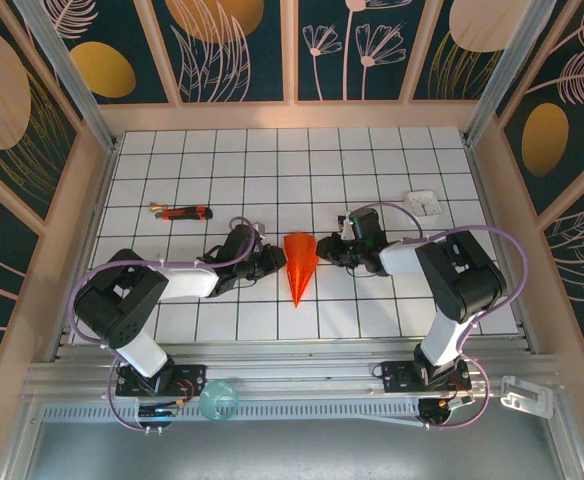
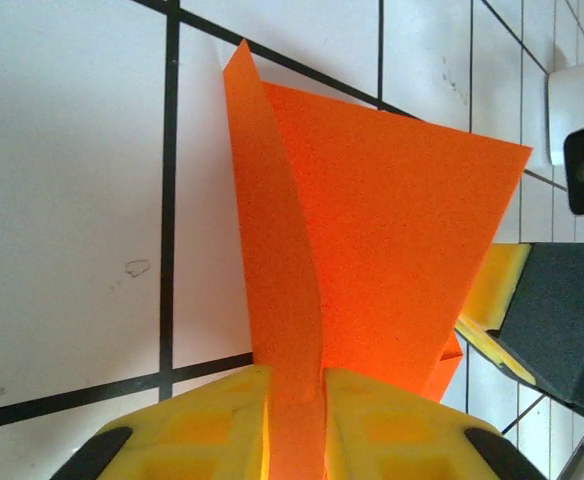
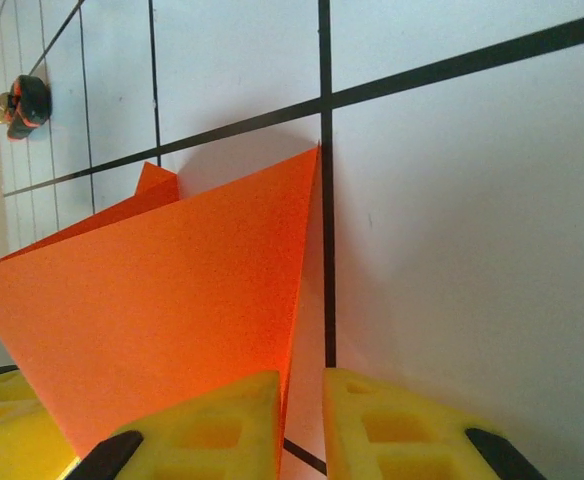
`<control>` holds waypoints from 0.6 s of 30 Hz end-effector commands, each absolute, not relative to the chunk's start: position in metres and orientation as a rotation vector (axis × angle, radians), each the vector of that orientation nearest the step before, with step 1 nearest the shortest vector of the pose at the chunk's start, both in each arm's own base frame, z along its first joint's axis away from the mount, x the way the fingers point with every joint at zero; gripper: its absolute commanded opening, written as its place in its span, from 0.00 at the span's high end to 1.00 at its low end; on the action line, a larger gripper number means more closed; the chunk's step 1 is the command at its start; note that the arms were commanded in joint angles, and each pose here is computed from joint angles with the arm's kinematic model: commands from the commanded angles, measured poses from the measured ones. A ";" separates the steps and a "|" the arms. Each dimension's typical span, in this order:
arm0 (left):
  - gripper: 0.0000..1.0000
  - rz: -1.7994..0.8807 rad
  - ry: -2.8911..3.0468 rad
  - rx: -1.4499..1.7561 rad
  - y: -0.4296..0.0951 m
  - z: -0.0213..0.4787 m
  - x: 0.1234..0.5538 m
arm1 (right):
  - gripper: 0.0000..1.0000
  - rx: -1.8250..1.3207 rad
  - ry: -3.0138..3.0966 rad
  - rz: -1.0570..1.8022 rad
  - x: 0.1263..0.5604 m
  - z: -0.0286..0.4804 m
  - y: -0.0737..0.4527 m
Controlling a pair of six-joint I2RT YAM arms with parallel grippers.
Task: Fold a paper plane with a square sheet of paper (pick it up from the middle)
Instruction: Turn over a paper plane at the center of the table.
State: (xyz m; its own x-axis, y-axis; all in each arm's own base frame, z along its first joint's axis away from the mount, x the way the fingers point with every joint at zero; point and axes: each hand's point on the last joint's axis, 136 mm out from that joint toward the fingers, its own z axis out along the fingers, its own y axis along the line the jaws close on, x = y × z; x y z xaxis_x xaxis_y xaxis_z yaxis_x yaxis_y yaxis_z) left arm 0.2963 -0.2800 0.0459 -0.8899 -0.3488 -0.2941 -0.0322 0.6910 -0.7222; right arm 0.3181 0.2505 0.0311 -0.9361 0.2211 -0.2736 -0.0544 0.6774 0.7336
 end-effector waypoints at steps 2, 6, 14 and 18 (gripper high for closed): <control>0.81 -0.998 2.518 -0.312 -0.269 0.035 0.296 | 0.85 0.114 2.565 1.079 0.325 0.025 0.247; 0.83 -0.988 2.534 -0.321 -0.266 0.029 0.294 | 0.86 0.109 2.575 1.058 0.325 0.020 0.245; 0.84 -0.922 2.598 -0.362 -0.254 0.004 0.285 | 0.86 0.092 2.599 1.007 0.327 0.012 0.240; 0.83 -0.875 2.620 -0.366 -0.248 -0.004 0.282 | 0.86 0.080 2.604 0.984 0.329 0.011 0.239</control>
State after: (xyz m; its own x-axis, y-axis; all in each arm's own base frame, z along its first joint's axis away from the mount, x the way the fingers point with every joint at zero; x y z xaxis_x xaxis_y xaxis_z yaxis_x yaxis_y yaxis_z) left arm 0.2888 -0.2634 0.0171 -0.8996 -0.3531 -0.2570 -0.0916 0.7279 -0.6795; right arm 0.3243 0.2487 0.0232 -0.9357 0.1849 -0.3004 -0.0824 0.7135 0.6958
